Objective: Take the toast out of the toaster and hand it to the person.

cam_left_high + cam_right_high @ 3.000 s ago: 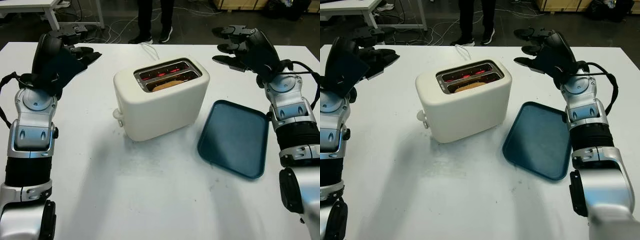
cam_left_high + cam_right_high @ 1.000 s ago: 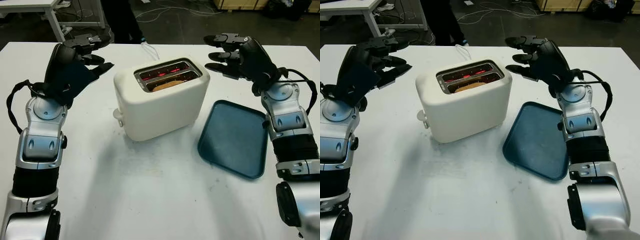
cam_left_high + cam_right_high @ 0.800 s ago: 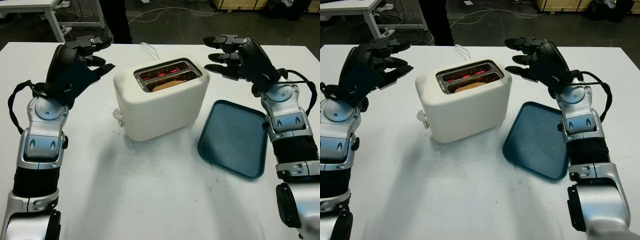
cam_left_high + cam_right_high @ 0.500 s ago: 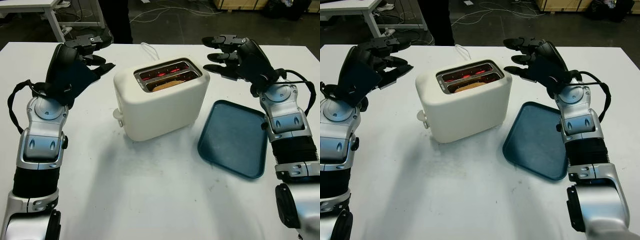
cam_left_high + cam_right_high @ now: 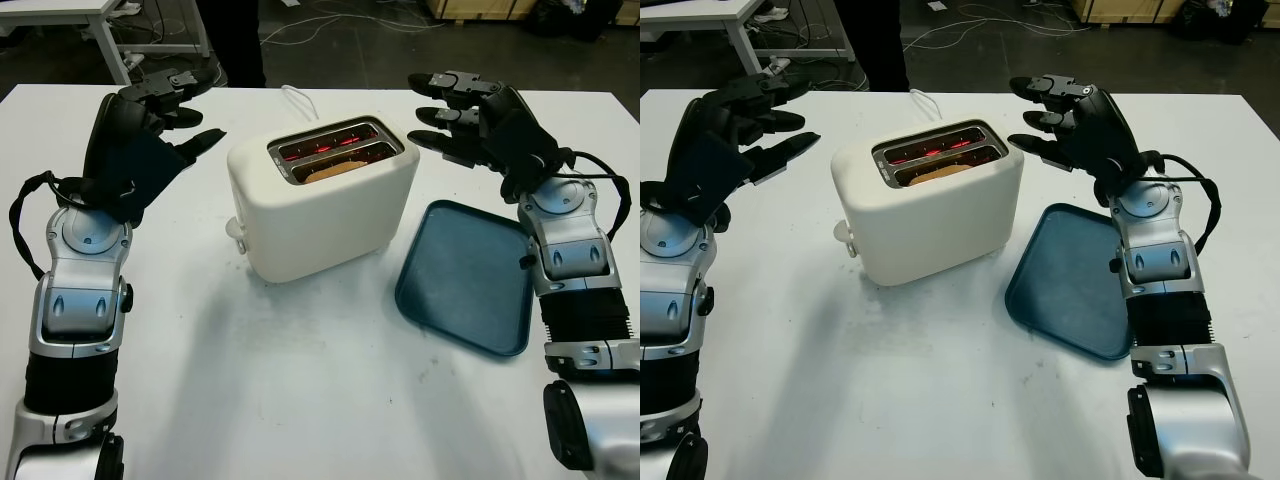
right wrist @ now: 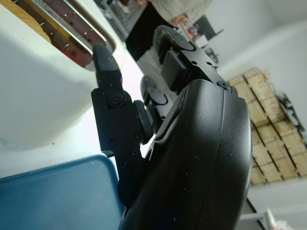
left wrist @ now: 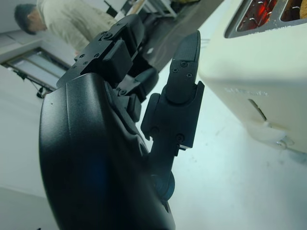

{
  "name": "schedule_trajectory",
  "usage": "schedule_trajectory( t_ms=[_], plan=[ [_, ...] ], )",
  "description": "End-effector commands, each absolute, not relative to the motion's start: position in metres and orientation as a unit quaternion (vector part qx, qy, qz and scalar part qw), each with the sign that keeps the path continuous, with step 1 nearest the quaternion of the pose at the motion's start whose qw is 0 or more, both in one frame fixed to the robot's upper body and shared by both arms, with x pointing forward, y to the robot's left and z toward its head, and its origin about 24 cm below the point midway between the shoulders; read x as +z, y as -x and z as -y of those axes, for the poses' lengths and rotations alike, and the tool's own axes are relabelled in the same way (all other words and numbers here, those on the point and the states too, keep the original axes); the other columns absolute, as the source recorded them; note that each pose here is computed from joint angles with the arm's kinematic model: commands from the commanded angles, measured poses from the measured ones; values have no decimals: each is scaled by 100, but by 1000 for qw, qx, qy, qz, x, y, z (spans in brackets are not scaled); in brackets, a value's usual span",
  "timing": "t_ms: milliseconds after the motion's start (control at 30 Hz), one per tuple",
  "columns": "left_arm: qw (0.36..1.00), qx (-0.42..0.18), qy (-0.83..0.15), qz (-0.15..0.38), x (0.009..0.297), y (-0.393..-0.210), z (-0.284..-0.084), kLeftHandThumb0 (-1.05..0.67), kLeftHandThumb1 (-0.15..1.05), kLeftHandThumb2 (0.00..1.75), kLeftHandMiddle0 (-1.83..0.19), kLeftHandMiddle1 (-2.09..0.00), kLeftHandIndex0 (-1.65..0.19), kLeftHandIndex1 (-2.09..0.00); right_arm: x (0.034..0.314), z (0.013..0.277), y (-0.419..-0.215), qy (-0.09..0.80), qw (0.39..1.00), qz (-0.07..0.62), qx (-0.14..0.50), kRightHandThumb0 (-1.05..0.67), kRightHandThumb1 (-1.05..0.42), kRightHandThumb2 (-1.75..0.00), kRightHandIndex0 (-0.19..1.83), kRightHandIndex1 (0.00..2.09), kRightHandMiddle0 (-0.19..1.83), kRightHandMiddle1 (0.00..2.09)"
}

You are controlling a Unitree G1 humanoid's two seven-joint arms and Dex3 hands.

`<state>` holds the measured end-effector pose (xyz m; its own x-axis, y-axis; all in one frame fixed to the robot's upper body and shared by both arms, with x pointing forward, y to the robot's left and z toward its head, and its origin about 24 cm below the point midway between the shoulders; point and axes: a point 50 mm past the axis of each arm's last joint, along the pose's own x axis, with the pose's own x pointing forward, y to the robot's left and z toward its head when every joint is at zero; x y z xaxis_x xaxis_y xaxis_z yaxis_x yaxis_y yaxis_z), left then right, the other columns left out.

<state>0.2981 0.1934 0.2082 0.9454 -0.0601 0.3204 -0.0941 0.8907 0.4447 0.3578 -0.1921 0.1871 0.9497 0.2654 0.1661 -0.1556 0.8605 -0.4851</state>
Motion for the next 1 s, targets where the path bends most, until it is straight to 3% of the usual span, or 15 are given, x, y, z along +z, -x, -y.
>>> schedule_trajectory(
  t_ms=[0,500,967],
  plan=[
    [959,18,-232,161,206,-294,-197,-43,92,8,-31,-71,-57,-2,184,194,-355,222,963,111,108,-30,-92,-7,40,0,39,0],
    [963,5,-224,148,204,-286,-193,-46,92,9,-32,-64,-56,-1,176,196,-345,200,967,107,113,-27,-92,-9,34,1,34,1],
    [964,-5,-216,154,207,-289,-186,-44,92,9,-34,-60,-55,-1,178,196,-347,207,967,98,114,-25,-92,-9,34,1,33,0]
  ],
)
